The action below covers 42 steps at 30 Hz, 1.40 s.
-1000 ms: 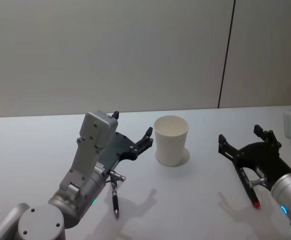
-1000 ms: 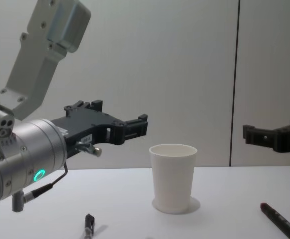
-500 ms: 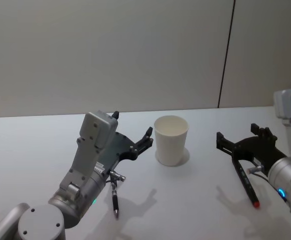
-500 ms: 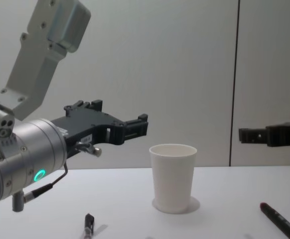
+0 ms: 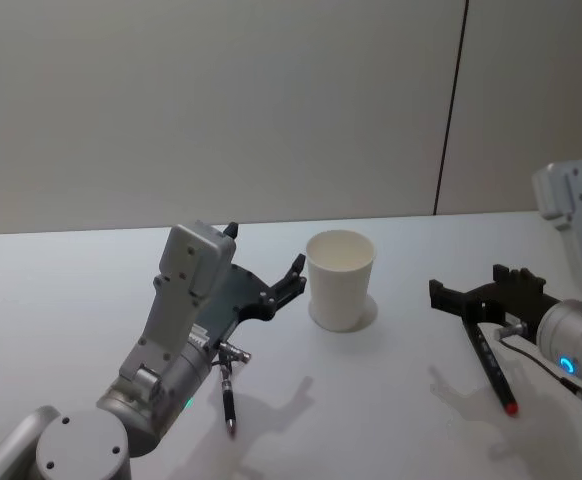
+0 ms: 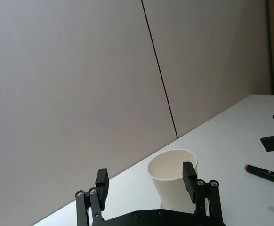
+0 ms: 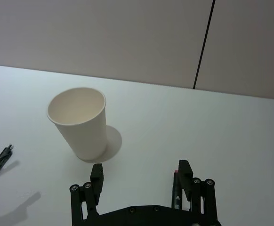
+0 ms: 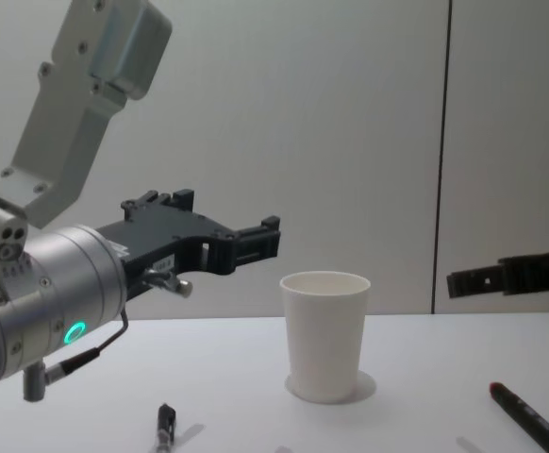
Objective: Place the pen into the pen holder.
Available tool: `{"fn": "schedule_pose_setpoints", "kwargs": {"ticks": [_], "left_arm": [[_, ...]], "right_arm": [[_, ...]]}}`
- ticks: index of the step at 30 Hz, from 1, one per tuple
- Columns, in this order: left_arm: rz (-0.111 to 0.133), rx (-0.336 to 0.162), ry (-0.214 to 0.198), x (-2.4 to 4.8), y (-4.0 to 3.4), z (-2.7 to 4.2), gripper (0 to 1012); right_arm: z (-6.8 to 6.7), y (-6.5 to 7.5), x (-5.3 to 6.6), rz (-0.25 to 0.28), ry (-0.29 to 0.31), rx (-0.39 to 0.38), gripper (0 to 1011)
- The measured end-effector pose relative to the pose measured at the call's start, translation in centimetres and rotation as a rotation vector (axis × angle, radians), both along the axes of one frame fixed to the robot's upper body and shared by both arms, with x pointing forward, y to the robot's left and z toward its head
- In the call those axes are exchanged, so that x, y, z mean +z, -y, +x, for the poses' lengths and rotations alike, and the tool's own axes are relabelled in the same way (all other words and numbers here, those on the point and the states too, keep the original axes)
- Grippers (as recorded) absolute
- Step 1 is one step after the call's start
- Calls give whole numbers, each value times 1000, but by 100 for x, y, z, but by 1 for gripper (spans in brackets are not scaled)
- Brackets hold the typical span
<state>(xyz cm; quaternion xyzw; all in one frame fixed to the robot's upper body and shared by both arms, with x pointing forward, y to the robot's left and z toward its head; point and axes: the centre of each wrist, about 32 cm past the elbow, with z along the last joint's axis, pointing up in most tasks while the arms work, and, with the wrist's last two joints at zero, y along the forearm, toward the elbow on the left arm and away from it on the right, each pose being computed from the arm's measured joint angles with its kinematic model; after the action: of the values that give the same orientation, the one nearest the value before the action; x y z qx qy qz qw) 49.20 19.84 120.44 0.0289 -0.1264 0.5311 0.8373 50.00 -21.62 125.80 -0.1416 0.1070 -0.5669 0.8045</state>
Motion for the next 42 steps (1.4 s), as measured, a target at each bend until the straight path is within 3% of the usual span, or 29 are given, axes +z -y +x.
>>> {"fn": "schedule_pose_setpoints", "kwargs": {"ticks": [23,42], "left_arm": [[0,0,0,0,0,0,1000],[0,0,0,0,0,0,1000]], "right_arm": [[476,234,137,5,-260,-12,1001],[839,337,151,-17,-385,-31,1001]]}}
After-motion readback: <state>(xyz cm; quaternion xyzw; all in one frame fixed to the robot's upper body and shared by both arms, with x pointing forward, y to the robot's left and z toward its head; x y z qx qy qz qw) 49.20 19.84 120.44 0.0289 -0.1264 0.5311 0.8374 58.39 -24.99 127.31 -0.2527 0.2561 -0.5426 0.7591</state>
